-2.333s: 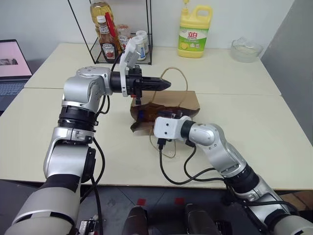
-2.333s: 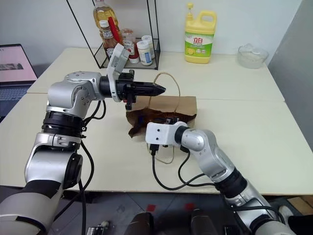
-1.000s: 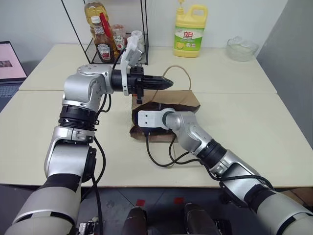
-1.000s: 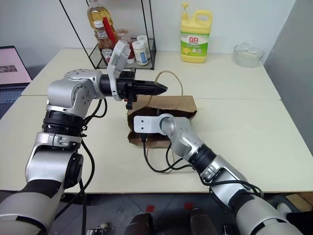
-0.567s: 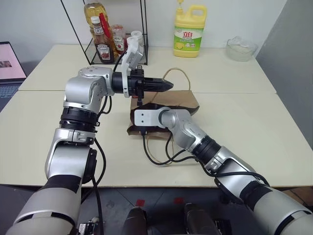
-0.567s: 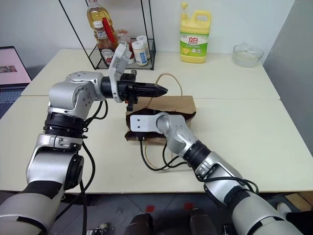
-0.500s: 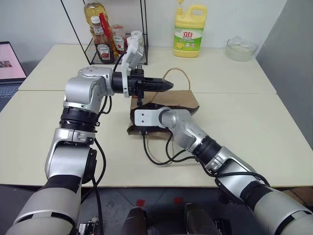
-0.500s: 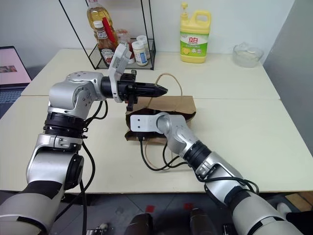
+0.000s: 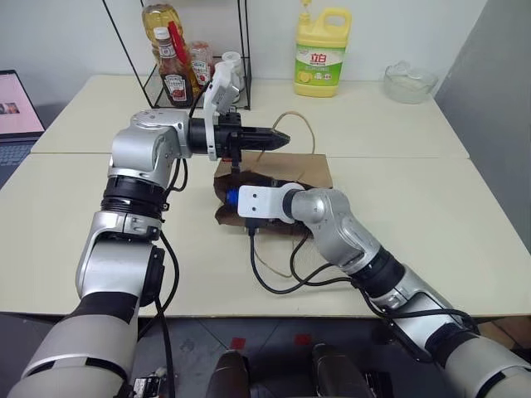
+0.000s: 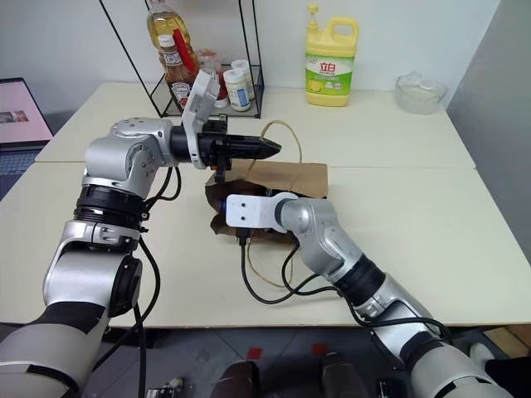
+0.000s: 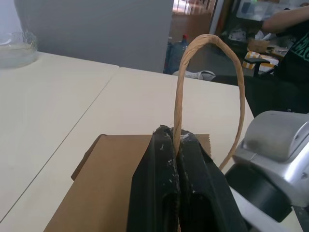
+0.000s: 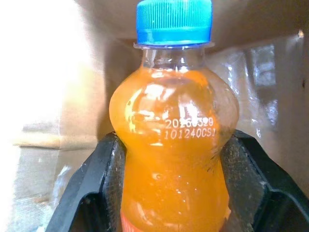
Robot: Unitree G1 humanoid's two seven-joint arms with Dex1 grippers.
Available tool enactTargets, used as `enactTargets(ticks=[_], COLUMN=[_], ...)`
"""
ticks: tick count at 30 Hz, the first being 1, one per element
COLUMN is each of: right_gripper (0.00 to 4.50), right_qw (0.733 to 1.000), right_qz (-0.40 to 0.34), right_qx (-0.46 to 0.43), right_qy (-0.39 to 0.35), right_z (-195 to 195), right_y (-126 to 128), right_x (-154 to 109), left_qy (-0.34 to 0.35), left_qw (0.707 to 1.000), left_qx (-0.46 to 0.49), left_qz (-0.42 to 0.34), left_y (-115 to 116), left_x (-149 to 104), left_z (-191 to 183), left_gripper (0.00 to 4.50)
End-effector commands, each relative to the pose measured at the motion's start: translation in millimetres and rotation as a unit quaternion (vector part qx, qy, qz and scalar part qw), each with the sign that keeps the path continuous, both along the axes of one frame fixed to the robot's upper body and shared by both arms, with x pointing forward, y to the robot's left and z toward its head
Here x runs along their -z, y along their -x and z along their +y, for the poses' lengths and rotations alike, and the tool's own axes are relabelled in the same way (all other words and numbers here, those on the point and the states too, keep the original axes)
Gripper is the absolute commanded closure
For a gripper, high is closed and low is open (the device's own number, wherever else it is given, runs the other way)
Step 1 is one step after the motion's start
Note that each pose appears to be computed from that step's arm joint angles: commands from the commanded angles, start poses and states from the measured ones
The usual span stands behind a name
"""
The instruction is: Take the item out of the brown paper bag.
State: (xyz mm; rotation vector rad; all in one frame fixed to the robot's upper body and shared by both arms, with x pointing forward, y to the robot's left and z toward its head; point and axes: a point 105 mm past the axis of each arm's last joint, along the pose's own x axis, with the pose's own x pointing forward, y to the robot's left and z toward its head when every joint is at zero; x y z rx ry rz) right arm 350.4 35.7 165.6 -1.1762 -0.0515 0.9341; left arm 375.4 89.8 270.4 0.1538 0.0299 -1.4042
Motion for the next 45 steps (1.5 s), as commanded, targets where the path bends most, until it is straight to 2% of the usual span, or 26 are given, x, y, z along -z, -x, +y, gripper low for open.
enactTargets(ticks=[1,10,19,25,30,38,45], right_gripper=[2.03,2.06,2.08,2.08,2.08,2.08,2.08], right_qw=[0.999,0.994,0.978,0.971,0.961,0.950,0.947], right_qz=[-0.020,-0.010,0.020,0.030,0.029,0.040,0.027], right_qx=[-0.022,-0.080,-0.162,-0.173,-0.158,-0.103,-0.063], right_qy=[-0.030,-0.079,-0.128,-0.164,-0.225,-0.291,-0.314], right_z=[-2,-11,-30,-49,-61,-80,-113], right_y=[11,40,75,91,98,90,88], right_x=[-27,-59,-76,-100,-134,-140,-164], left_qy=[0.006,0.006,0.007,0.006,0.004,0.007,0.005], left_qw=[0.999,0.999,0.999,0.999,0.999,0.999,0.999], left_qx=[0.006,0.005,0.004,0.001,0.000,0.006,0.005], left_qz=[-0.032,-0.034,-0.035,-0.036,-0.038,-0.041,-0.044], left_y=[1,-2,-5,-7,-9,-10,-11], left_x=[-18,-17,-17,-16,-14,-14,-14], left_z=[-3,-7,-10,-12,-12,-18,-18], left_gripper=[4.50,4.50,4.50,4.50,4.50,4.50,4.50])
